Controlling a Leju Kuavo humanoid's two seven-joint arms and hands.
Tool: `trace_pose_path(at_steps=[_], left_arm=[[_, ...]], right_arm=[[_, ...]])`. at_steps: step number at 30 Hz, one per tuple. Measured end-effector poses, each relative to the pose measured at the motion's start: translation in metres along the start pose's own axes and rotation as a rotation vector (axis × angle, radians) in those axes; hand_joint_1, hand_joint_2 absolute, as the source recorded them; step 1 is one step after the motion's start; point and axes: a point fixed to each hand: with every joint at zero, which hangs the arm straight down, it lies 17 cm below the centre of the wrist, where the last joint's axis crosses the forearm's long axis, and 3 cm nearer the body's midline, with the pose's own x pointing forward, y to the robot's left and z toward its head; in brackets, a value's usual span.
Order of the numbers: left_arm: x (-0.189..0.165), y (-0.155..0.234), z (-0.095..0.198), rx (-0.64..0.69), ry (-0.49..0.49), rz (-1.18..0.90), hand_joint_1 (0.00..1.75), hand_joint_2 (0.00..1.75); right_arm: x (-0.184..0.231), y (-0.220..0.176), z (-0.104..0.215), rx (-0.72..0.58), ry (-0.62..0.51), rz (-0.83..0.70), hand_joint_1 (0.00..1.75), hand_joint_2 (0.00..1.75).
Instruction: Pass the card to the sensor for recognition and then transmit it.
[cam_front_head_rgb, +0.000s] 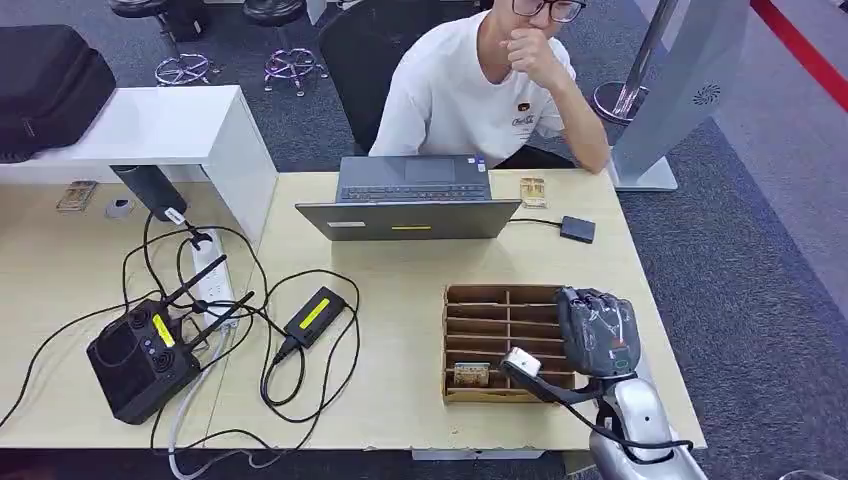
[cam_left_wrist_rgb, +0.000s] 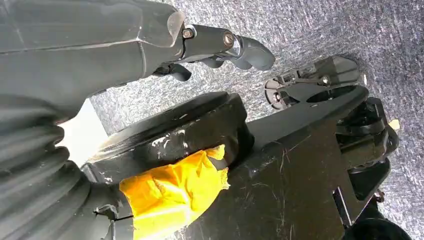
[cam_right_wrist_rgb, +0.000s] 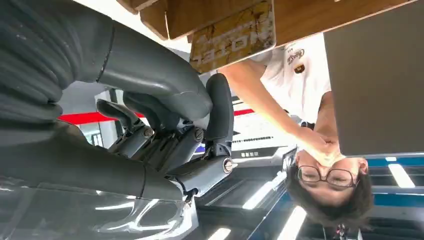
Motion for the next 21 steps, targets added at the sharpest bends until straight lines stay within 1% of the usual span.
trace_pose_path(at_steps=[5, 9, 10, 11, 12, 16, 21], left_arm=[[0.0, 0.0, 0.0, 0.0, 0.0, 0.0, 0.0, 1.75], [0.0, 0.0, 0.0, 0.0, 0.0, 0.0, 0.0, 1.75], [0.0, 0.0, 0.0, 0.0, 0.0, 0.0, 0.0, 1.75], [0.0, 0.0, 0.0, 0.001, 0.0, 0.0, 0.0, 1.75], [0.0, 0.0, 0.0, 0.001, 0.0, 0.0, 0.0, 1.75], [0.0, 0.0, 0.0, 0.001, 0.0, 0.0, 0.0, 1.75], [0.0, 0.0, 0.0, 0.001, -0.001, 0.0, 0.0, 1.75]], right_arm=[[0.004, -0.005, -0.001, -0.013, -0.022, 0.005, 1.75, 1.75], [0.015, -0.022, -0.005, -0.064, -0.073, 0.006, 1.75, 1.75], [0.022, -0.032, -0.008, -0.095, -0.092, -0.003, 1.13, 1.75], [0.025, -0.041, -0.01, -0.12, -0.103, -0.006, 1.13, 1.75], [0.028, -0.047, -0.011, -0.14, -0.112, -0.01, 0.0, 1.75], [0.04, -0.078, -0.016, -0.232, -0.13, -0.03, 0.0, 1.75], [0.044, -0.092, -0.019, -0.274, -0.108, -0.04, 0.0, 1.75]])
